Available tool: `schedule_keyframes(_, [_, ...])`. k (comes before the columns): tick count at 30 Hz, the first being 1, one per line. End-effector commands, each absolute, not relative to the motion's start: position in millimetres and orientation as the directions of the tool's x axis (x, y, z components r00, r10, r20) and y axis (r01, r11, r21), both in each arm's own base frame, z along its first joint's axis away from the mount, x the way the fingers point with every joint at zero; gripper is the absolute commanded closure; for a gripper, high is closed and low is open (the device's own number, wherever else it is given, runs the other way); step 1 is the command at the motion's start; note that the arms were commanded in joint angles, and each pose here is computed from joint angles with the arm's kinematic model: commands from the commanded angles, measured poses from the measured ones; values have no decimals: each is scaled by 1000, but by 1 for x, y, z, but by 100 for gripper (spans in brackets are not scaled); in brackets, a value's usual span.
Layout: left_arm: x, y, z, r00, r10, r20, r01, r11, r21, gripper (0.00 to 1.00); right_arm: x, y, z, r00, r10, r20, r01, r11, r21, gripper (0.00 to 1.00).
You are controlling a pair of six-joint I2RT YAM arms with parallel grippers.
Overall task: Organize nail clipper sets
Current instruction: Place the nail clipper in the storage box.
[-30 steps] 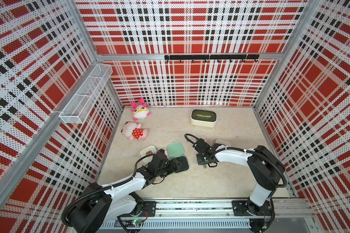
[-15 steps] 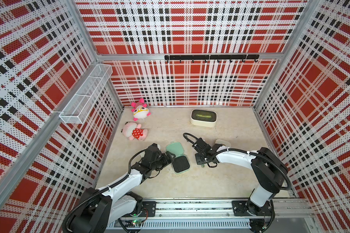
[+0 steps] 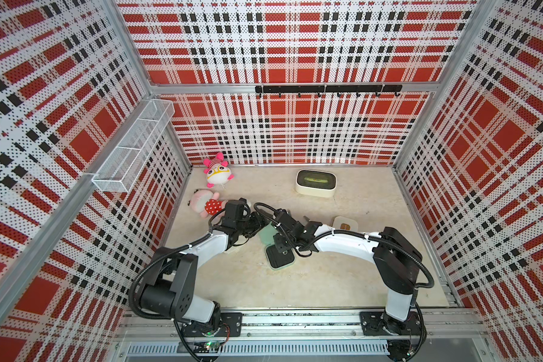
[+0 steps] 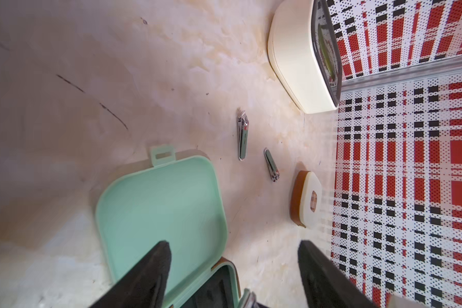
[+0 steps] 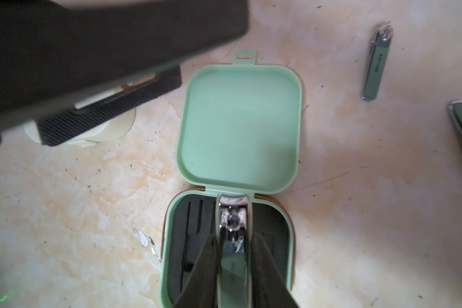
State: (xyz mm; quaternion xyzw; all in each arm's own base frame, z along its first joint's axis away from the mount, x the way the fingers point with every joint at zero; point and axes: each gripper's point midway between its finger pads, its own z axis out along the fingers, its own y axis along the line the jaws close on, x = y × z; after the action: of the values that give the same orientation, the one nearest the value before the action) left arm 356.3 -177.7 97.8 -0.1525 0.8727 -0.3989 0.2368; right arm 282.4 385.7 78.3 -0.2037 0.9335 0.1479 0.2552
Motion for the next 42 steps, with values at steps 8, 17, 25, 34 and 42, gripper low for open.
schedule_keyframes(8, [369, -177, 94, -839, -470, -275, -61, 583, -810, 22, 275, 401, 70, -797, -273, -538, -437, 877, 201, 84])
schedule_keyframes(17, [369, -170, 82, -828, -496, -261, -91, 579, -810, 22, 269, 399, 67, -804, -235, -546, -410, 884, 223, 84])
schedule_keyframes(25, [370, -172, 73, -833, -497, -245, -105, 574, -812, 22, 266, 403, 61, -806, -234, -544, -410, 884, 226, 84])
schedule_keyframes(34, [369, -172, 62, -835, -501, -228, -125, 576, -808, 22, 265, 400, 54, -807, -229, -544, -400, 890, 220, 85])
schedule_keyframes(42, [364, -171, 56, -836, -501, -224, -135, 584, -800, 23, 261, 398, 45, -814, -231, -533, -400, 889, 224, 85])
